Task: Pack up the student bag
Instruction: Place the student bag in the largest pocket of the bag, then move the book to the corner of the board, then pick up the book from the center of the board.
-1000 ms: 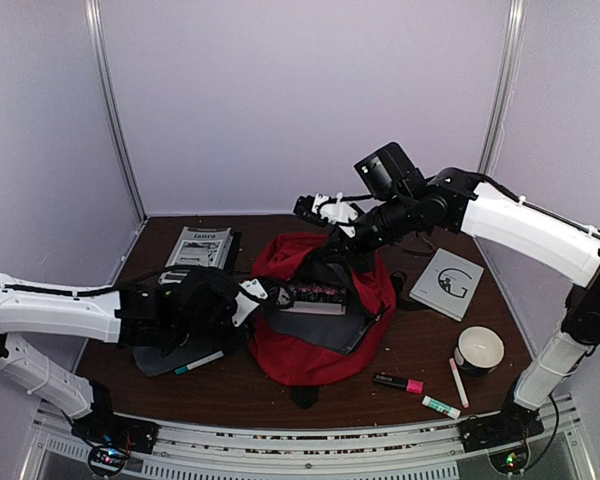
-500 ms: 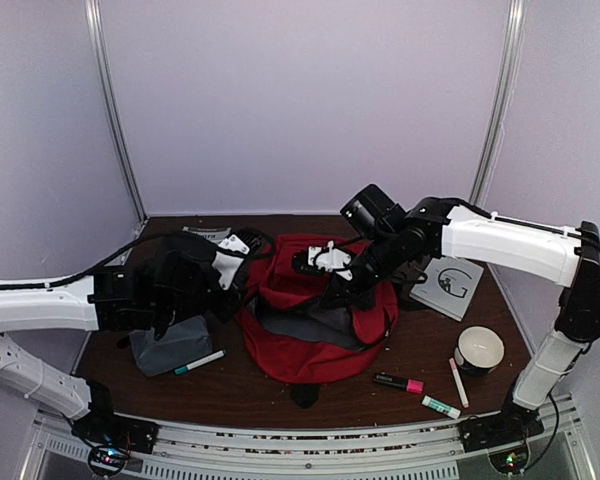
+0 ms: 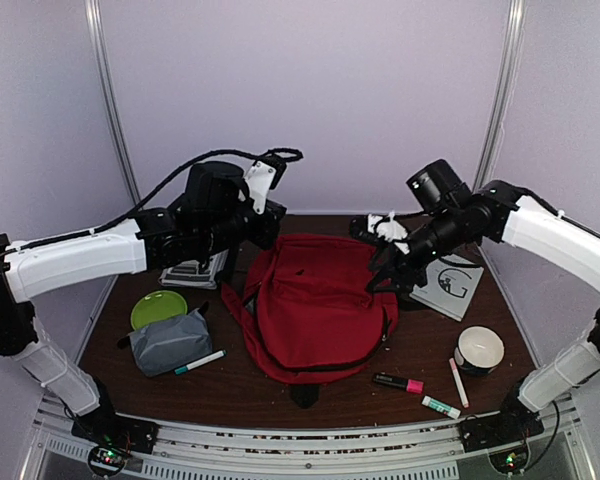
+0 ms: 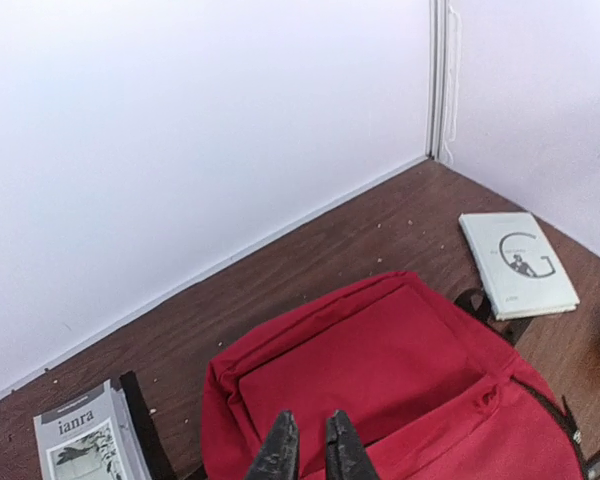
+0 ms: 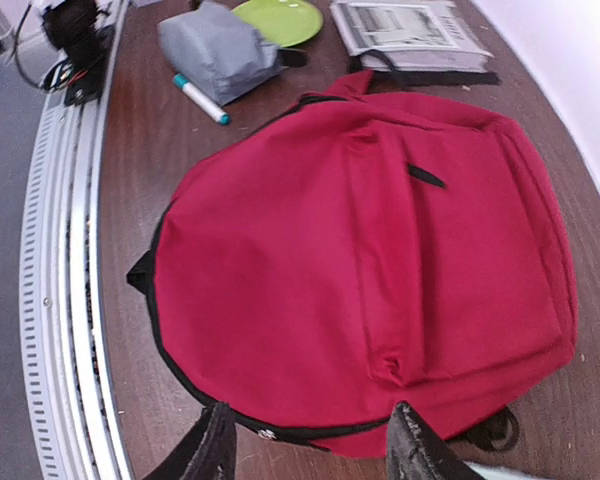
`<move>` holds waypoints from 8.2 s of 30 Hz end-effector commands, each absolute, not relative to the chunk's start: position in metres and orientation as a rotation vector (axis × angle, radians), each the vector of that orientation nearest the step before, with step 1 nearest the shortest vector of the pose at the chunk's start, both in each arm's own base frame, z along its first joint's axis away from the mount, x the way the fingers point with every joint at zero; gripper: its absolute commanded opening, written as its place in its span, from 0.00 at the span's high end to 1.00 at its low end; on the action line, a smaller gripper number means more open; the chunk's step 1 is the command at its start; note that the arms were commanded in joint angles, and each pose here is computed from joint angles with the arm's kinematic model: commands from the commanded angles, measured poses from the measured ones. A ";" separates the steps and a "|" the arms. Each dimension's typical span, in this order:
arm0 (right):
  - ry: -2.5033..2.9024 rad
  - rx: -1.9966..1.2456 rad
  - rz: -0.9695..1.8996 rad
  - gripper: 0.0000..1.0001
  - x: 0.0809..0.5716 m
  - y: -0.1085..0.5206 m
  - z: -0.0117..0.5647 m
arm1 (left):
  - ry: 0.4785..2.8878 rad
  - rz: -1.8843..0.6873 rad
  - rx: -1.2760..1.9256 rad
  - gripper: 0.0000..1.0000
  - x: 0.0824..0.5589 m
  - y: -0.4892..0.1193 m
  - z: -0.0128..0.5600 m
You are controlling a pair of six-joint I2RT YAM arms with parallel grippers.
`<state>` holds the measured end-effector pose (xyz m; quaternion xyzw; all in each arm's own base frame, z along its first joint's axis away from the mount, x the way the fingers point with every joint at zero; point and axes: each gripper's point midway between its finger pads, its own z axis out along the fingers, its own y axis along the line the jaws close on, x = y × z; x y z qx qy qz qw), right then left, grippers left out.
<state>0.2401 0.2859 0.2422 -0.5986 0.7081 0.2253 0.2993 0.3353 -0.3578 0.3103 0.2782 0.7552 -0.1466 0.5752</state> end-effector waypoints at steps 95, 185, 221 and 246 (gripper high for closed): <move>3.091 -0.122 0.116 0.19 0.405 -0.092 0.048 | 2.220 -1.434 0.831 0.30 0.335 -0.625 0.120; 2.926 0.382 0.433 0.08 0.441 -0.042 0.065 | 2.459 -1.366 0.443 0.30 0.388 -0.556 0.086; 3.096 -0.094 0.734 0.17 0.449 0.093 0.041 | 2.403 -1.251 0.253 0.02 0.432 -0.542 0.116; 3.025 -0.366 1.070 0.36 0.385 0.147 0.058 | 2.814 -1.132 0.027 0.11 0.366 -0.536 0.014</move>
